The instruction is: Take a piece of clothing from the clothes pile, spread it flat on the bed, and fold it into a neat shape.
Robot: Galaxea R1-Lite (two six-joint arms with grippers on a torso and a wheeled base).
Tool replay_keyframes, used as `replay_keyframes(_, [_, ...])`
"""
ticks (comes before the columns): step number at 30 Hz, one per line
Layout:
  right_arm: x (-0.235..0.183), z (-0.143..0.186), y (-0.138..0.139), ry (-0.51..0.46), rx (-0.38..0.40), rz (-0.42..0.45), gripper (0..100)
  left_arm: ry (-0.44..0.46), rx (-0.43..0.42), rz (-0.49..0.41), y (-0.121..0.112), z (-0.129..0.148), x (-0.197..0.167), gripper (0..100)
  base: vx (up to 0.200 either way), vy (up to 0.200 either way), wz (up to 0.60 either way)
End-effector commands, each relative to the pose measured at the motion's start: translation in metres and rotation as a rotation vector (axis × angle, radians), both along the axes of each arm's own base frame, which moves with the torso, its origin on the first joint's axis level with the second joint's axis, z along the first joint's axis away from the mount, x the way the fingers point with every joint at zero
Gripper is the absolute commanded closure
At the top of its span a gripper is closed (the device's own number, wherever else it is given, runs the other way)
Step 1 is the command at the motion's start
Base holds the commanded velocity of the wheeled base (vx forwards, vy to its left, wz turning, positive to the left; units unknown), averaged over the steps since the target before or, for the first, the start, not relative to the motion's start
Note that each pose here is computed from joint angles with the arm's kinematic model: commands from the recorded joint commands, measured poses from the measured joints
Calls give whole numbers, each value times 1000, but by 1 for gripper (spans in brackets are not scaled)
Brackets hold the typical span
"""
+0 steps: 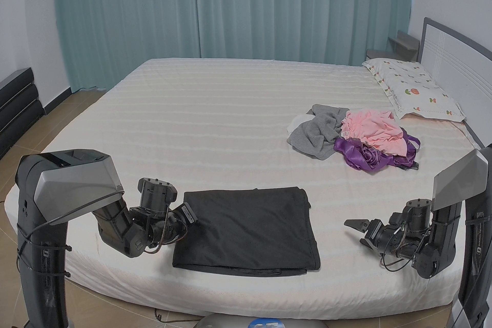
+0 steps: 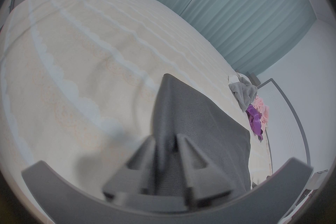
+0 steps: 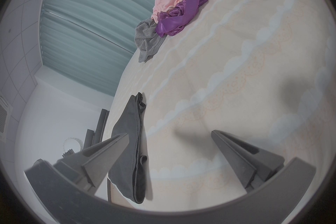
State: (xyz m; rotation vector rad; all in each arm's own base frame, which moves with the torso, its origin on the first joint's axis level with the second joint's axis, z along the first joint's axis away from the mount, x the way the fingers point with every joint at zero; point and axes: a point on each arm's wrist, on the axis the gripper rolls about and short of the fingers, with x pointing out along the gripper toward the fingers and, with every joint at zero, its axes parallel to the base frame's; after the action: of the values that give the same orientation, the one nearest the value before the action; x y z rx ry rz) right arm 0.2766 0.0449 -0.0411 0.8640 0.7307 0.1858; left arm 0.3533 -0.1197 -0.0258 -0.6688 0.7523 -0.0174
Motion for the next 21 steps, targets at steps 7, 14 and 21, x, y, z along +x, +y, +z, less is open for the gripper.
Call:
replay_keyframes(7, [0, 0, 1, -8, 2, 2, 0, 16, -26, 30, 1, -2, -2, 100, 0, 0, 0])
replay_keyframes(14, [-1, -1, 1, -2, 1, 4, 0, 16, -24, 32, 1, -2, -2, 100, 0, 0, 0])
replay_keyframes(21, [-2, -2, 3, 3, -1, 12, 0, 15, -26, 33, 1, -1, -1, 100, 0, 0, 0])
